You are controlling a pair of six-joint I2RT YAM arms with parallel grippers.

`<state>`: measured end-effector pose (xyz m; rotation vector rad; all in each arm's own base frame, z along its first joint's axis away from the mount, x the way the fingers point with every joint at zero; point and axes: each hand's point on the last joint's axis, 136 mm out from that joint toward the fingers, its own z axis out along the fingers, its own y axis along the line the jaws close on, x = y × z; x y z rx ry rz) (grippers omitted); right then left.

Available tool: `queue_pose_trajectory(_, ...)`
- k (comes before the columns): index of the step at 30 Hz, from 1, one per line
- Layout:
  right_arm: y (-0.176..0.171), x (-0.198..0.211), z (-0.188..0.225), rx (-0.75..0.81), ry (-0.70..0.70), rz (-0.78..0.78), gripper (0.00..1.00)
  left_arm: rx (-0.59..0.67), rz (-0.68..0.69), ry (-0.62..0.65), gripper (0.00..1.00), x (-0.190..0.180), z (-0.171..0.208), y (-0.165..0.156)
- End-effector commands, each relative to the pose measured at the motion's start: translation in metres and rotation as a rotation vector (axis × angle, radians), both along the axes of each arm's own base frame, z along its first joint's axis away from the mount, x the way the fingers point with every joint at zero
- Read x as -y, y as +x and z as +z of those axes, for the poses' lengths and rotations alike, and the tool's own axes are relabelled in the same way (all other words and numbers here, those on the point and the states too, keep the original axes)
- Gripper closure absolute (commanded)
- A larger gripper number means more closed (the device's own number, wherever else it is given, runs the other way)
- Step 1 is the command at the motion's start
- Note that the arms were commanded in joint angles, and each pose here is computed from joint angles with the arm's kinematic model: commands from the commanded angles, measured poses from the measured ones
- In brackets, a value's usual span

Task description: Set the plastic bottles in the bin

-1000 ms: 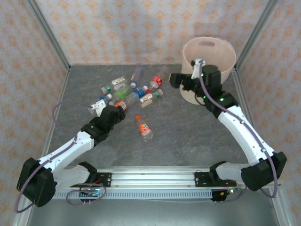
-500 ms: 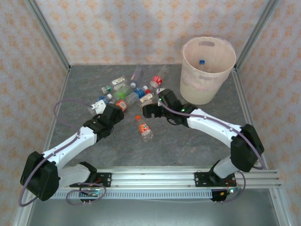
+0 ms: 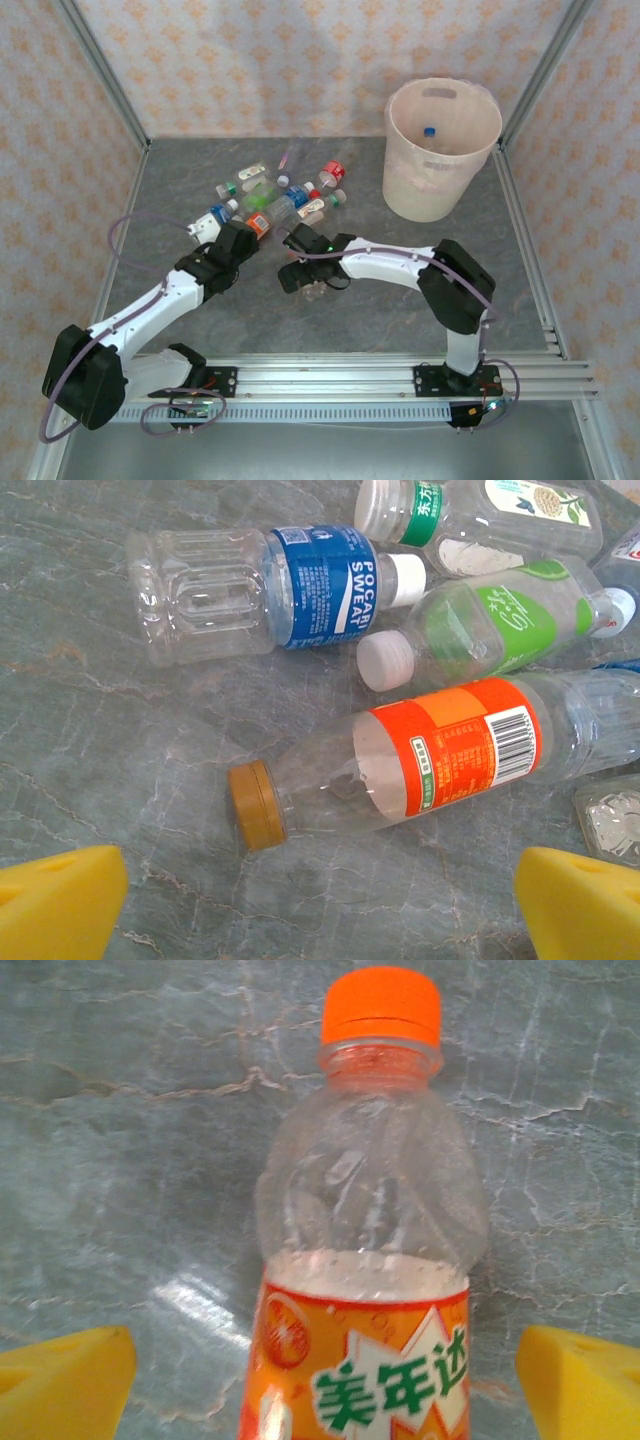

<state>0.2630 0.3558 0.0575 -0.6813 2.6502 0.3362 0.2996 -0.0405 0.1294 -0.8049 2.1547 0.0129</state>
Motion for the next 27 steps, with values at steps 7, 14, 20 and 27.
queue_pose_trajectory(7, 0.018, 0.018, -0.02, 0.046, -0.139, -0.091, 0.18, -0.004, 0.042, 0.015, 0.0, -0.01, -0.002, -0.003)
queue_pose_trajectory(14, 0.023, 0.024, -0.013, 0.112, -0.127, -0.088, 0.3, -0.015, 0.038, 0.013, 0.0, -0.009, -0.005, -0.002)
queue_pose_trajectory(20, 0.028, 0.027, 0.011, 0.193, -0.065, -0.093, 0.35, -0.029, 0.027, 0.009, 0.0, -0.006, -0.009, 0.0)
queue_pose_trajectory(27, 0.042, 0.047, 0.049, 0.308, 0.008, -0.152, 0.41, -0.033, 0.016, 0.006, 0.0, -0.004, -0.008, 0.002)
